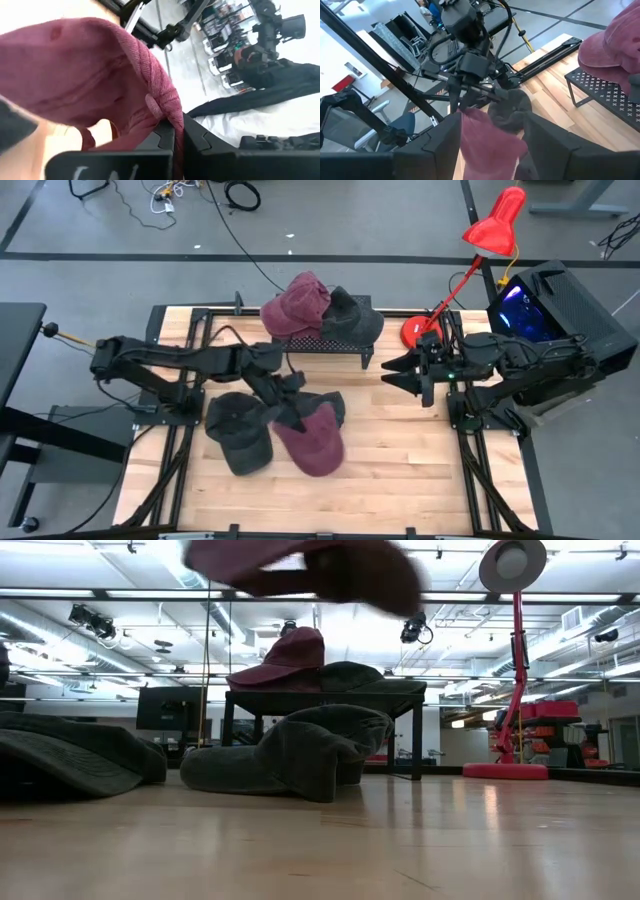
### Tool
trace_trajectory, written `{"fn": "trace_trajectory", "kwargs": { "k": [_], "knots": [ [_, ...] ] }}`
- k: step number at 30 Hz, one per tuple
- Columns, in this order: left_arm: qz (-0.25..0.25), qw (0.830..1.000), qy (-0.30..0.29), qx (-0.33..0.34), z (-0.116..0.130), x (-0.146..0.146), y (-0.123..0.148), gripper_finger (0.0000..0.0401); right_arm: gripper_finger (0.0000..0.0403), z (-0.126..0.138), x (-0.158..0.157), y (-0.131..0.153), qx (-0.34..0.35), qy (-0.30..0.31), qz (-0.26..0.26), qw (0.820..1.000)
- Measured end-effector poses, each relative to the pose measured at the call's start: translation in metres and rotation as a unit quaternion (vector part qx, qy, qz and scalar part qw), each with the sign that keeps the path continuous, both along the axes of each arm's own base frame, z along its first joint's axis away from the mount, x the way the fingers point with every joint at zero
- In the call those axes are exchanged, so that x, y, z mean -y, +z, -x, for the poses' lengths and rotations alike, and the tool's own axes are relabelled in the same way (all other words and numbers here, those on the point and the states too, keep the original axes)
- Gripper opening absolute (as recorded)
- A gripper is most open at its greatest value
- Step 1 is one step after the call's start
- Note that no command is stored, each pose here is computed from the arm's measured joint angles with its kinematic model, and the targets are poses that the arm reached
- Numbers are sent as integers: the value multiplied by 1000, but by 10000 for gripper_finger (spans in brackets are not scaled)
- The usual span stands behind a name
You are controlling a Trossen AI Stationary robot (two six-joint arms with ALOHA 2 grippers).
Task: Pick & Place hat
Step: Put the red cap on top of the stacked red caps on the shelf
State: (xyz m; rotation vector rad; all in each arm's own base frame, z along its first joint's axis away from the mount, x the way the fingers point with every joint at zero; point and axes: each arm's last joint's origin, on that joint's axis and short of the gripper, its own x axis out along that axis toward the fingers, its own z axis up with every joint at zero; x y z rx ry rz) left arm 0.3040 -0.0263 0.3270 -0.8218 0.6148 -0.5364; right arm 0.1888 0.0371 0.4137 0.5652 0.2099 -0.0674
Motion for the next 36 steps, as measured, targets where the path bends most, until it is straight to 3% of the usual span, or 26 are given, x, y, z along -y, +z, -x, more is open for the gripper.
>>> {"fn": "trace_trajectory", "kwargs": {
  "k": [18, 36],
  "knots": [
    [43, 998, 25, 38, -60, -1, -41, 5, 214, 0, 2, -2, -7, -30, 12, 999],
    [89, 995, 38, 38, -94, 2, -84, 14, 214, 0, 2, -2, -9, -34, 29, 999]
  ]
}}
